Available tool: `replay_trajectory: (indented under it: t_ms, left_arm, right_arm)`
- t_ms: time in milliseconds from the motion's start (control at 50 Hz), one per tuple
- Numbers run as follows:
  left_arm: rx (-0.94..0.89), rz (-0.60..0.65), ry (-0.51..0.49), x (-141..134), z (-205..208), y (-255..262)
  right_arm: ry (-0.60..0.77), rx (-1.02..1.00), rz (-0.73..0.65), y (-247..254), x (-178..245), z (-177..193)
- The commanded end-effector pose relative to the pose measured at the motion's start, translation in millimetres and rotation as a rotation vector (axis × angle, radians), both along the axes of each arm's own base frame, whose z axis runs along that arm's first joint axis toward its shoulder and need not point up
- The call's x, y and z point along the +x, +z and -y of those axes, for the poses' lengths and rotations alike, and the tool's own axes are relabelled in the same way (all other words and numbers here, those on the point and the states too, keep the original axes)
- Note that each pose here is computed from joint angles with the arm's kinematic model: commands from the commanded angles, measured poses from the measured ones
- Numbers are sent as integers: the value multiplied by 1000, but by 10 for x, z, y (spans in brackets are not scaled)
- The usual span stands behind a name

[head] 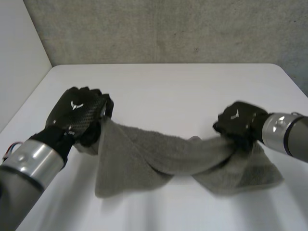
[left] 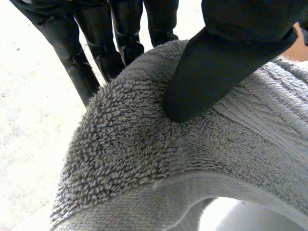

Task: Fold the towel.

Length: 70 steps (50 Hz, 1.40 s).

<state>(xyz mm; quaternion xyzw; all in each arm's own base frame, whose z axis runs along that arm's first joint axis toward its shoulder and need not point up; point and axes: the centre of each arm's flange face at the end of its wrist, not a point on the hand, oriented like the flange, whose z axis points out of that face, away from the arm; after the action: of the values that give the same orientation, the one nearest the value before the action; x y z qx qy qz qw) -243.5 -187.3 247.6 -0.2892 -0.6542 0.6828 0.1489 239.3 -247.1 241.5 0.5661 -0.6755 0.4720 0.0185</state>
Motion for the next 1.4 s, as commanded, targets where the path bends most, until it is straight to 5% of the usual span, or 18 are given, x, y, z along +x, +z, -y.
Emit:
replay_trajectory:
  t_ms: [20, 160, 260, 400, 540, 600, 640, 700, 840, 960, 1160, 1400]
  left_arm:
    - [-127, -53, -6, -221, 452, 178]
    - [-471, -222, 15, -338, 790, 1206]
    - [-473, -306, 18, -302, 715, 1357]
    - [-279, -254, 8, -193, 464, 695]
    - [40, -108, -28, -33, 64, -408]
    - [138, -50, -42, 59, -90, -687]
    - [175, 1, -60, 103, -183, -789]
    - [205, 135, -117, 153, -338, -875]
    - [145, 326, -130, 258, -319, -631]
    - [106, 274, -97, 237, -111, -319]
    - [156, 25, -50, 72, 486, 13]
    - [283, 11, 47, -243, 1361, -209]
  right_arm:
    - [-121, -298, 290, 381, 166, 622]
    - [-231, -739, 681, 1360, 115, 897]
    - [-228, -750, 709, 1483, 67, 724]
    - [-119, -419, 454, 639, 105, 361]
    - [84, -95, -23, -409, -67, -289]
    - [143, -17, -126, -598, -127, -477]
    - [260, 100, -321, -779, -302, -760]
    - [236, 78, -335, -742, -377, -656]
    - [-86, -133, 30, -204, -345, -9]
    - [-221, -121, 324, 23, -318, 203]
    - [-259, -81, 413, -18, -286, 223]
    - [-294, 83, 361, -401, -282, 180]
